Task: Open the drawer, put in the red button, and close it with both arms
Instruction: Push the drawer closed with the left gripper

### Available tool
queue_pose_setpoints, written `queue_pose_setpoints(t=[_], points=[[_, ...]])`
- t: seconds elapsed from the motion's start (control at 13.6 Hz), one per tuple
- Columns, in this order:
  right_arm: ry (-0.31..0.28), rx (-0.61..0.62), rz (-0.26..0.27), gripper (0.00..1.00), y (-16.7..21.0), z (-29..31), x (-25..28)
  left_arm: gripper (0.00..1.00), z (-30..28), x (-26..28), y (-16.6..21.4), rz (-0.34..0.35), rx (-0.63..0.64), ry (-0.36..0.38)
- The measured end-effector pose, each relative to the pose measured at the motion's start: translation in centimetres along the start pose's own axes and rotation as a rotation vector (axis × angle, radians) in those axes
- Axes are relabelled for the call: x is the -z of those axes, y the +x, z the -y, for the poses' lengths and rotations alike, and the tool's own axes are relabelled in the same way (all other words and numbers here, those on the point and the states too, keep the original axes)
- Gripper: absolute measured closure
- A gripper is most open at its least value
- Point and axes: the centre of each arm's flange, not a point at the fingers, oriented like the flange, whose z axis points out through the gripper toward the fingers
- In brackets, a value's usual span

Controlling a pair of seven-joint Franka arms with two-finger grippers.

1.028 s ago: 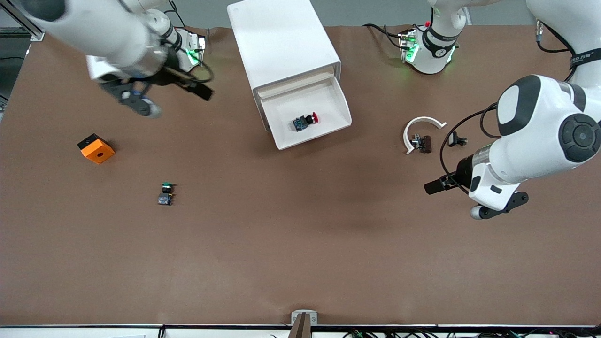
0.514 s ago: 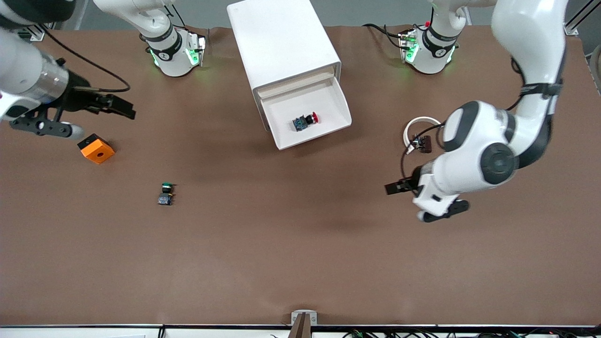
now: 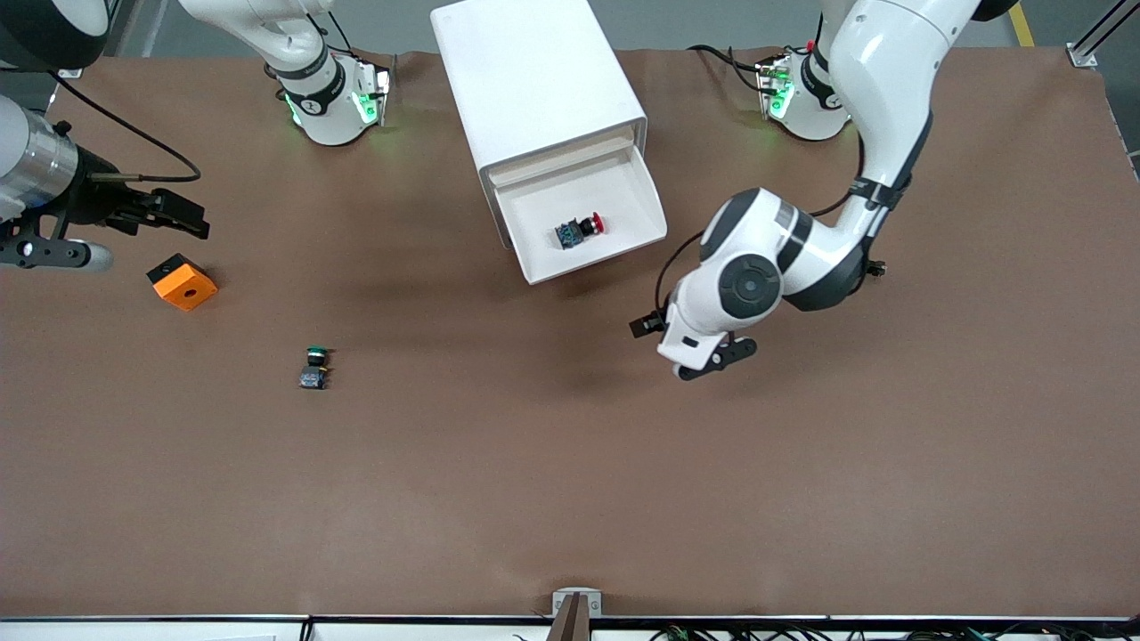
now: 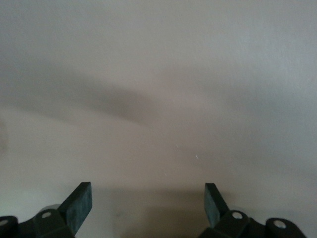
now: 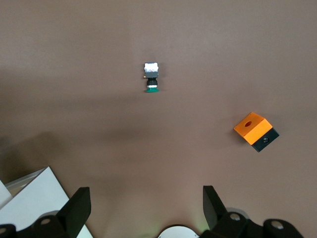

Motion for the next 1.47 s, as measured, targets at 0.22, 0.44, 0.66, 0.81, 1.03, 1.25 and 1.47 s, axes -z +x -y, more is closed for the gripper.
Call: queue_pose_setpoints(t=[0.22,0.44,0.66,0.81,1.03,1.25,1.47], points=[[-0.002,0.019,-0.023,0.0,-1.2,-0.2,0.8,0.0,-2.0,-2.3,-4.0,0.021,-0.035,0.037],[-0.001,0.036,-0.046,0.0,-1.8,-0.4,1.8,0.0,-3.7,-4.0,-7.9,0.061,-0.034,0.048],[0.001,0.028,-0.077,0.0,-2.0,-1.1,3.2,0.0,-5.1,-5.0,-10.9,0.096,-0.05,0.048],[0.005,0.016,-0.106,0.0,-2.1,-2.0,4.6,0.0,-5.7,-5.9,-13.0,0.121,-0.065,0.056],[0.006,0.015,-0.125,0.0,-2.4,-2.1,6.0,0.0,-6.9,-7.8,-17.5,0.142,-0.095,0.087],[0.005,0.018,-0.128,0.0,-2.5,-2.0,6.3,0.0,-8.0,-8.9,-21.7,0.171,-0.107,0.099],[0.005,0.023,-0.127,0.0,-2.5,-1.8,6.3,0.0,-8.2,-9.3,-22.5,0.185,-0.096,0.101]])
